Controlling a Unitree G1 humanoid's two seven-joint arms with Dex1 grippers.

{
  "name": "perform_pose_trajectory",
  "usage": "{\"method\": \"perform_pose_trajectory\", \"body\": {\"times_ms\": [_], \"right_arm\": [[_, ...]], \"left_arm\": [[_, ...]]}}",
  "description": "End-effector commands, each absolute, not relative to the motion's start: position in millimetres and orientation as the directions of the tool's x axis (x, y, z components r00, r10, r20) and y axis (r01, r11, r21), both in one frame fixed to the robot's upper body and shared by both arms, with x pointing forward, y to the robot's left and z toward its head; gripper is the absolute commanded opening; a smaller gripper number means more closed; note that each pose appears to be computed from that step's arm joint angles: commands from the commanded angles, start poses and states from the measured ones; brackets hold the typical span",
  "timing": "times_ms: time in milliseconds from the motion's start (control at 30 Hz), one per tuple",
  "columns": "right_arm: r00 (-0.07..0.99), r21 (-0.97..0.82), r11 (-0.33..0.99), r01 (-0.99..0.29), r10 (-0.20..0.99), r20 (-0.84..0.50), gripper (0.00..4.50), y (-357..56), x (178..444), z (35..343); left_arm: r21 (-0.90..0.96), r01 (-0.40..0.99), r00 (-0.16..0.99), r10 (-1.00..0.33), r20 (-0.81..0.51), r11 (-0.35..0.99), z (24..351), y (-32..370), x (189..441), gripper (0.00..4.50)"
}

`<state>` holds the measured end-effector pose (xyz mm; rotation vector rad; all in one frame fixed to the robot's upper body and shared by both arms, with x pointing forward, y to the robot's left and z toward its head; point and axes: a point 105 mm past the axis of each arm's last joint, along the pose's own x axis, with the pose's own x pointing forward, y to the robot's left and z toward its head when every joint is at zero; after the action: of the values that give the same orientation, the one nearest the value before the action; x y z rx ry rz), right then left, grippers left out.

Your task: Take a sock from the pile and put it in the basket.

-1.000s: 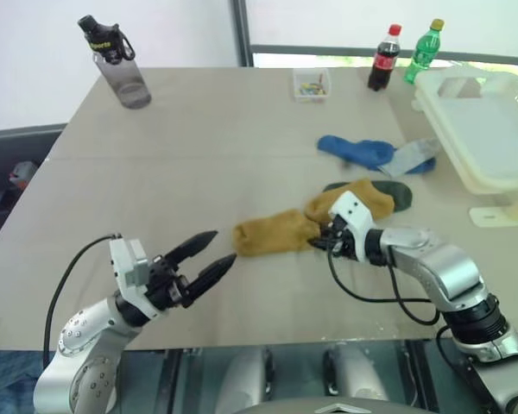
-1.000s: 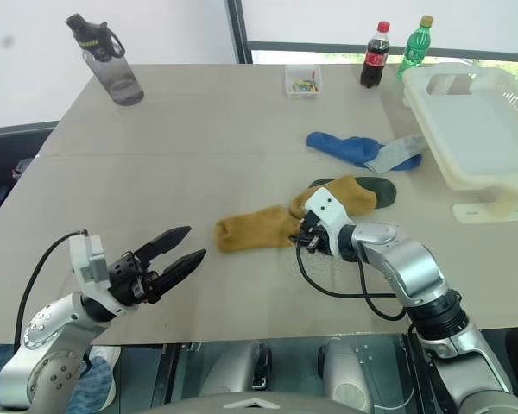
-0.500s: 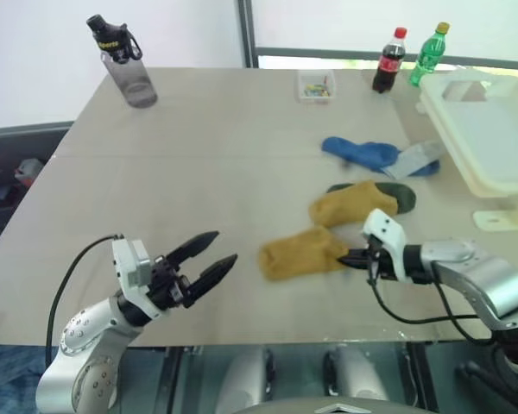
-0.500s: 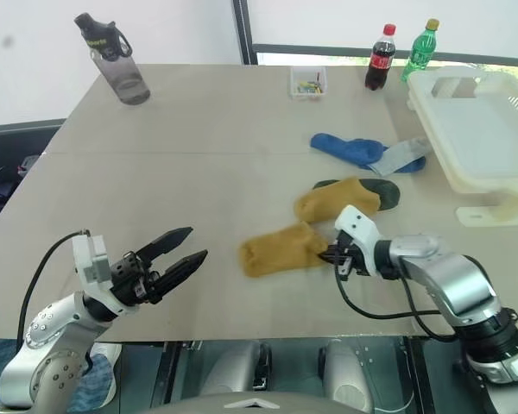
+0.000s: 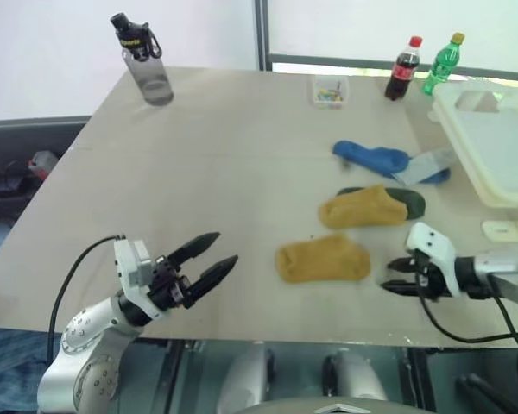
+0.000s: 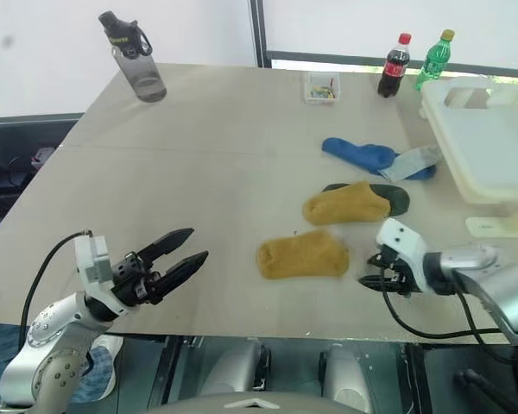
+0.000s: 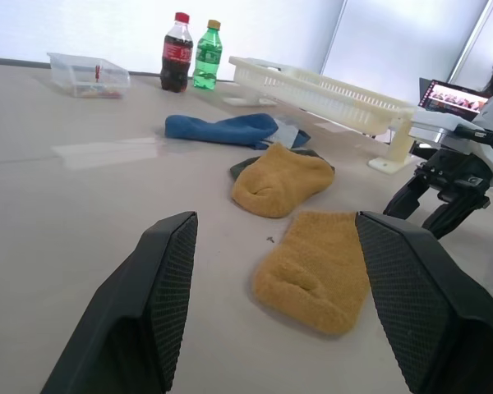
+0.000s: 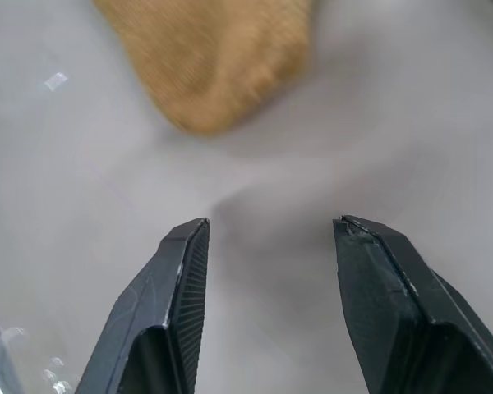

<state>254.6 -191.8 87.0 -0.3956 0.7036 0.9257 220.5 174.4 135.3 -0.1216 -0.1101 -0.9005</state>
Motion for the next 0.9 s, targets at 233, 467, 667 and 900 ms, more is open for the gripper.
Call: {"method": "perform_pose_trajectory", "body": {"times_ms": [233, 467, 667, 900], "right_arm": [[0.596, -0.182, 0.582, -0.792, 0.676, -0.433, 2.53, -141.5, 302.7, 119.2], [0.606, -0.314, 0.523, -0.792, 0.735, -0.304, 2.53, -97.2, 319.7, 132.7], [0.649, -0.341, 0.555, -0.759, 0.693, -0.315, 2.53, -89.4, 340.1, 132.6], [0.614, -0.322, 0.523, -0.789, 0.680, -0.402, 1.98, -91.9, 336.1, 110.9]], "left_arm": [[-0.024, 0.806, 0.587, -0.793, 0.166, 0.592, 141.6, 169.7, 221.3, 3.30], [-0.020, 0.802, 0.592, -0.789, 0.166, 0.597, 141.7, 170.3, 220.9, 3.30], [-0.014, 0.799, 0.595, -0.786, 0.168, 0.601, 142.5, 170.9, 220.4, 3.30], [-0.019, 0.795, 0.601, -0.783, 0.162, 0.606, 140.1, 172.1, 214.6, 3.30]]}}
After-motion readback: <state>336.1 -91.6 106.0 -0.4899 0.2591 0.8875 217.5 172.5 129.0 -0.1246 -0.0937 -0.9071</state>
